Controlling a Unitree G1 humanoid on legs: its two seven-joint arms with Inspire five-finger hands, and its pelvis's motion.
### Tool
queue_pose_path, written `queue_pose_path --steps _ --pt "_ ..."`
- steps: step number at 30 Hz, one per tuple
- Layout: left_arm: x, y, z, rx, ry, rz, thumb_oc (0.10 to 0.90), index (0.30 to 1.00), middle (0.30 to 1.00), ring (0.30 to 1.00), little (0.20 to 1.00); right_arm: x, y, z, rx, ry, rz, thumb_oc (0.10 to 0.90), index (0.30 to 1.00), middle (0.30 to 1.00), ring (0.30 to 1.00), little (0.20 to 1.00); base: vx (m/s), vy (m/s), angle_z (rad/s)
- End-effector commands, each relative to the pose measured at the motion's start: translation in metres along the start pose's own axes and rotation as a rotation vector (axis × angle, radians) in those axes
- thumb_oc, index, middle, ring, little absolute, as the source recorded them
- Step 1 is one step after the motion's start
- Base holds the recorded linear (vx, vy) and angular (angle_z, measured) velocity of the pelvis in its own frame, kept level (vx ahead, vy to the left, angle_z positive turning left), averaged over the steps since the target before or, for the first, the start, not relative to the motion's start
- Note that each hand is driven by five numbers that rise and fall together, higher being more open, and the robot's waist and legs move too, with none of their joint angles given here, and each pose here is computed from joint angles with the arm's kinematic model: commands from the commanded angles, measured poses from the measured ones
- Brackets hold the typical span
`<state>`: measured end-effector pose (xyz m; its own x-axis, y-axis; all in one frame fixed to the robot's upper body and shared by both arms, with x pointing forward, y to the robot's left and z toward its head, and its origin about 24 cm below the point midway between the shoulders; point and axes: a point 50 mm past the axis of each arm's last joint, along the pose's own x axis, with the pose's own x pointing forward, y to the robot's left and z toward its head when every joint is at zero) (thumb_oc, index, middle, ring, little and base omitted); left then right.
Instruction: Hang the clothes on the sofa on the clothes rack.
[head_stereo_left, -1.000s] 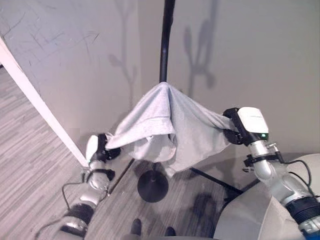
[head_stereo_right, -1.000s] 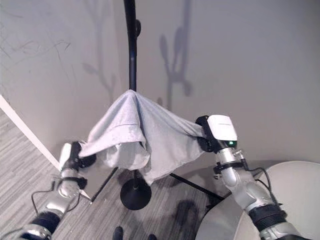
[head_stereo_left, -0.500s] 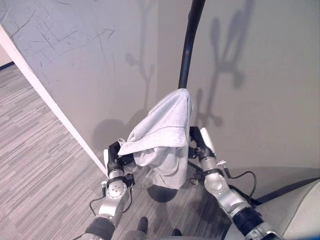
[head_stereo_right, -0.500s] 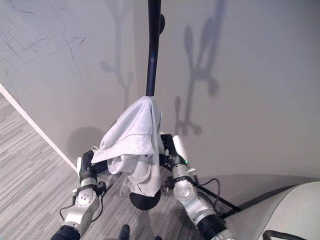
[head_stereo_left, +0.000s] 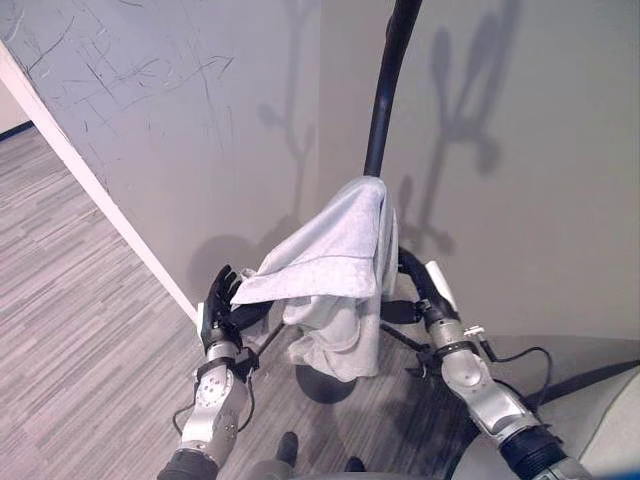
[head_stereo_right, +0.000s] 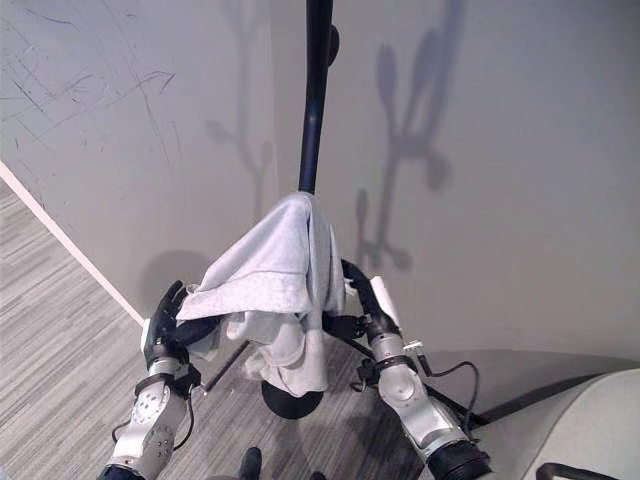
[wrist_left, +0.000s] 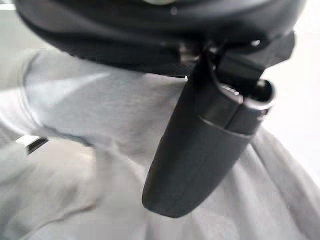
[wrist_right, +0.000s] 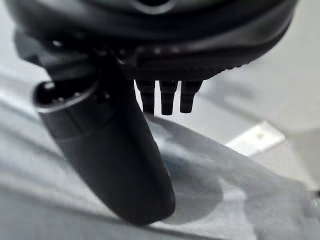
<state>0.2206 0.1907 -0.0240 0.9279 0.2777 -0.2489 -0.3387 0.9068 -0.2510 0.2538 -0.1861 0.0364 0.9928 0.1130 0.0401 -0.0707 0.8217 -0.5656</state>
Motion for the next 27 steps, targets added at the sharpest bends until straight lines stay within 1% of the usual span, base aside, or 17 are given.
queue_pose_path --steps 1,2,4,5,6,7,9,11,12,13,17,18,19,21,23,26,27 --pt "0.008 0.004 0.035 0.089 -0.144 -0.131 0.800 0.900 0.900 0.900 0.900 0.007 -0.021 0.032 -0.045 -0.198 -0.064 0.800 0.900 0.900 0.900 0.900 0.00 0.000 0.00" --pt "0.008 0.004 0.035 0.089 -0.143 -0.132 0.800 0.900 0.900 0.900 0.900 0.007 -0.021 0.032 -0.045 -0.197 -0.064 0.800 0.900 0.900 0.900 0.900 0.00 0.000 0.00" --pt "0.000 0.027 0.033 0.181 -0.098 -0.214 0.800 0.900 0.900 0.900 0.900 0.001 -0.033 0.025 -0.079 -0.183 -0.073 0.800 0.900 0.900 0.900 0.900 0.00 0.000 0.00" --pt "0.000 0.027 0.033 0.181 -0.098 -0.214 0.800 0.900 0.900 0.900 0.900 0.001 -0.033 0.025 -0.079 -0.183 -0.073 0.800 0.900 0.900 0.900 0.900 0.00 0.000 0.00" --pt "-0.004 0.043 0.030 0.225 -0.052 -0.261 0.800 0.900 0.900 0.900 0.900 -0.005 -0.035 0.019 -0.042 -0.165 -0.054 0.800 0.900 0.900 0.900 0.900 0.00 0.000 0.00" --pt "-0.004 0.043 0.030 0.225 -0.052 -0.261 0.800 0.900 0.900 0.900 0.900 -0.005 -0.035 0.019 -0.042 -0.165 -0.054 0.800 0.900 0.900 0.900 0.900 0.00 0.000 0.00" --pt "-0.008 0.065 0.021 0.181 0.023 -0.270 0.800 0.900 0.900 0.900 0.900 -0.018 -0.031 -0.002 0.087 -0.083 -0.007 0.800 0.900 0.900 0.900 0.900 0.00 0.000 0.00" --pt "-0.009 0.070 0.018 0.180 0.041 -0.272 0.800 0.900 0.900 0.900 0.900 -0.023 -0.032 -0.011 0.135 -0.047 -0.002 0.800 0.900 0.900 0.900 0.900 -0.02 0.005 0.06" --pt "-0.012 0.082 0.007 0.123 0.090 -0.250 0.800 0.900 0.900 0.900 0.900 -0.032 -0.030 -0.030 0.241 0.039 -0.024 0.800 0.900 0.900 0.900 0.900 -0.01 0.007 0.08" --pt "-0.014 0.087 0.002 0.086 0.109 -0.231 0.800 0.900 0.900 0.900 0.900 -0.035 -0.030 -0.035 0.281 0.062 -0.035 0.800 0.900 0.900 0.900 0.900 -0.01 0.011 0.10" --pt "-0.024 0.109 -0.026 -0.163 0.177 -0.105 0.800 0.900 0.900 0.900 0.900 -0.054 -0.029 -0.058 0.455 0.159 -0.102 0.800 0.900 0.900 0.900 0.900 0.00 0.004 0.04" --pt "-0.024 0.109 -0.026 -0.163 0.177 -0.106 0.800 0.900 0.900 0.900 0.900 -0.054 -0.029 -0.058 0.456 0.158 -0.102 0.800 0.900 0.900 0.900 0.900 0.00 0.004 0.05" --pt "-0.032 0.117 -0.042 -0.239 0.218 -0.039 0.800 0.900 0.900 0.900 0.900 -0.065 -0.027 -0.074 0.558 0.226 -0.165 0.800 0.900 0.900 0.900 0.900 0.00 0.003 0.05" --pt "-0.040 0.123 -0.056 -0.341 0.237 0.037 0.800 0.900 0.900 0.900 0.900 -0.076 -0.021 -0.090 0.679 0.307 -0.248 0.800 0.900 0.900 0.900 0.900 0.00 0.002 0.02" --pt "-0.051 0.131 -0.073 -0.462 0.266 0.170 0.800 0.900 0.900 0.900 0.900 -0.093 -0.007 -0.109 0.873 0.403 -0.363 0.800 0.900 0.900 0.900 0.900 0.00 0.000 0.00" --pt "-0.080 0.151 -0.106 -0.588 0.368 0.457 0.800 0.900 0.900 0.900 0.900 -0.119 0.028 -0.138 1.149 0.613 -0.559 0.800 0.900 0.900 0.900 0.900 0.00 0.000 0.00" --pt "-0.079 0.151 -0.105 -0.588 0.366 0.457 0.800 0.900 0.900 0.900 0.900 -0.118 0.028 -0.138 1.152 0.610 -0.558 0.800 0.900 0.900 0.900 0.900 0.02 -0.015 0.05"
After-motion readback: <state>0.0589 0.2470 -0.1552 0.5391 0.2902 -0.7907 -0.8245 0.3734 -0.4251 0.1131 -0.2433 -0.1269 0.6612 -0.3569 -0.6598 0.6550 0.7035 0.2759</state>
